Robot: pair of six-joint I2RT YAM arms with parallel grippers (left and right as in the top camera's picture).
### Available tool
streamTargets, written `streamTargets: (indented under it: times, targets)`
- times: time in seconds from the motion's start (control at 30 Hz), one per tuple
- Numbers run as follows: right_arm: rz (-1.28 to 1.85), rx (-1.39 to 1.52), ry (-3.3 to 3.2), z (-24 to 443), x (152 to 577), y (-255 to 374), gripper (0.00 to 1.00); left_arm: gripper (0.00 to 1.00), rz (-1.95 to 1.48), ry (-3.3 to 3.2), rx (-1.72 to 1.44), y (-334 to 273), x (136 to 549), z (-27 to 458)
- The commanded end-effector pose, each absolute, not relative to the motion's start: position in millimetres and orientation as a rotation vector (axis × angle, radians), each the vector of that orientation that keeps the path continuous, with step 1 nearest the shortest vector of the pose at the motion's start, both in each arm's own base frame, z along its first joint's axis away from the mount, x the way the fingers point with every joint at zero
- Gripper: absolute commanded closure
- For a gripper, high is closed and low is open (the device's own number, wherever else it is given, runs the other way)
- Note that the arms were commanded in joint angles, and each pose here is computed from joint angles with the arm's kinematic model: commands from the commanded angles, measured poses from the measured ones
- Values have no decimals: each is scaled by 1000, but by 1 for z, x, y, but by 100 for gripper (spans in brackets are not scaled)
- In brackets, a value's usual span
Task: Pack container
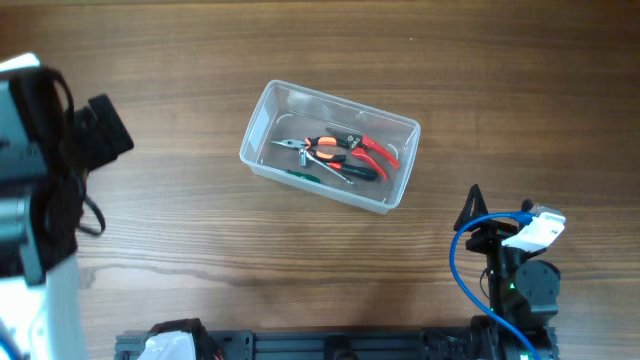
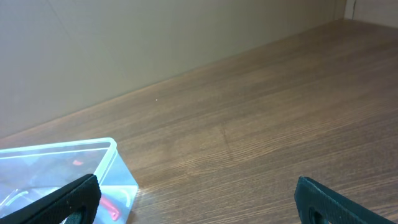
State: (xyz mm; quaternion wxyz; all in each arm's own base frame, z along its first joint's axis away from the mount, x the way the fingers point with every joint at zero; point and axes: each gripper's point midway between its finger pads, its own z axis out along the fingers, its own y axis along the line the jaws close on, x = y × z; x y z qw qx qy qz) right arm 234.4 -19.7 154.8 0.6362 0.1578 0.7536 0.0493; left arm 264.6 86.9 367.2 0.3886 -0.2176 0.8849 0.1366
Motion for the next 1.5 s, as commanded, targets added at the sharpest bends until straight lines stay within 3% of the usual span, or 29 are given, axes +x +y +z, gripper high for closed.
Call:
streamTargets:
  times: [0.0,0.1,0.33,0.43,0.63,1.47]
  targets:
    - [134,359,1710,157,234,-18,0,0,204,2080,-500,68,237,391]
    - [134,359,1710,157,234,-18,0,0,-43,1945,-355,31,232,366]
    - [134,359,1710,157,234,-18,0,0,-304,1813,-140,-21,238,186]
    - [135,359,1710,157,234,-18,0,0,-317,1822,-136,-24,235,158]
    - [135,360,1710,157,234,-18,0,0,-316,1843,-139,-24,234,133]
    - [134,359,1710,157,234,-18,0,0,-316,1788,-129,-24,233,145]
